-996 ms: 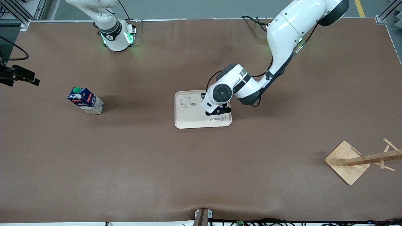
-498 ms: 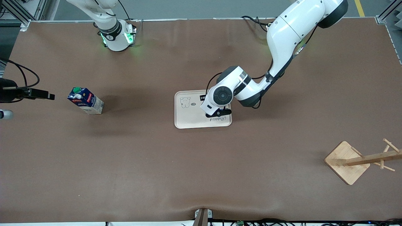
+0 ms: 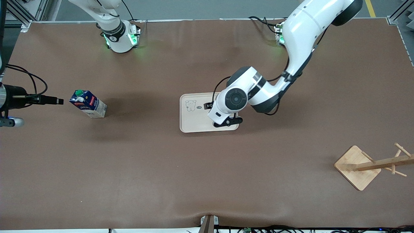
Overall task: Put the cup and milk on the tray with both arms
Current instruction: 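Lower the mug onto the tray while the right gripper reaches the milk, then open the left gripper and withdraw while the right gripper grasps milk, then close the right gripper on the milk carton and lift it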
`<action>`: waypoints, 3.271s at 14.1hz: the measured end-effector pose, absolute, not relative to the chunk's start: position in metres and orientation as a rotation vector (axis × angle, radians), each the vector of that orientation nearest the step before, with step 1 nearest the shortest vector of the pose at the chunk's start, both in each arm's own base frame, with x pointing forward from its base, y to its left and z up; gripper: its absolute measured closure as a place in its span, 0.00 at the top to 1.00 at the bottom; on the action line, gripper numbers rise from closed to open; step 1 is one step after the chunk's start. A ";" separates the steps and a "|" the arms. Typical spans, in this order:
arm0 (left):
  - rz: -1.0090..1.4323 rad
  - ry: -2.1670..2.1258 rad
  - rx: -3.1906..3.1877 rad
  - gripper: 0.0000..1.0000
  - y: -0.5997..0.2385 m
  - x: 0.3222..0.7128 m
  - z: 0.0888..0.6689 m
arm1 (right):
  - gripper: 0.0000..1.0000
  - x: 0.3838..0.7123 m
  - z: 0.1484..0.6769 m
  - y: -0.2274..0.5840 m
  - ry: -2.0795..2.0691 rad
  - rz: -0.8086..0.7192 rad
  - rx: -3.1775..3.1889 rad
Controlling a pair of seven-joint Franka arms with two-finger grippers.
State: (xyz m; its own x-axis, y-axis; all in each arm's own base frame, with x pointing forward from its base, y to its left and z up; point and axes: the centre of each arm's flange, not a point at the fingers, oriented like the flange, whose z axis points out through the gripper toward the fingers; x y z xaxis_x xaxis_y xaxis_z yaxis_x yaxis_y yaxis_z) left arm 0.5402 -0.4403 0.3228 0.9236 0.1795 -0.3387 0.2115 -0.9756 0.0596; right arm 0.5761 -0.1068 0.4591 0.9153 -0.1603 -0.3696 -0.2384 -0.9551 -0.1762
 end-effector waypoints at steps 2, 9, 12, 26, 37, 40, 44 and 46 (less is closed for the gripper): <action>-0.419 0.378 2.983 1.00 -0.399 0.569 0.386 | 1.00 0.570 0.440 -0.094 0.465 0.632 -2.861; -0.212 0.311 3.015 1.00 -0.202 0.619 0.517 | 1.00 0.547 0.396 -0.068 0.481 0.667 -3.021; -0.161 0.294 3.079 1.00 -0.129 0.620 0.548 | 1.00 0.517 0.366 -0.057 0.446 0.580 -3.051; 0.025 0.111 3.214 1.00 -0.068 0.558 0.654 | 1.00 0.501 0.383 -0.049 0.225 0.510 -3.169; -0.006 0.105 3.197 1.00 -0.057 0.514 0.658 | 1.00 0.492 0.337 -0.074 0.388 0.335 -3.169; -0.010 0.107 3.197 1.00 -0.057 0.514 0.656 | 0.96 0.485 0.325 -0.073 0.395 0.335 -3.167; -0.017 0.106 3.198 1.00 -0.057 0.514 0.654 | 0.65 0.483 0.347 -0.057 0.371 0.482 -3.158; -0.020 0.105 3.198 1.00 -0.057 0.514 0.653 | 0.65 0.492 0.382 -0.024 0.355 0.585 -3.160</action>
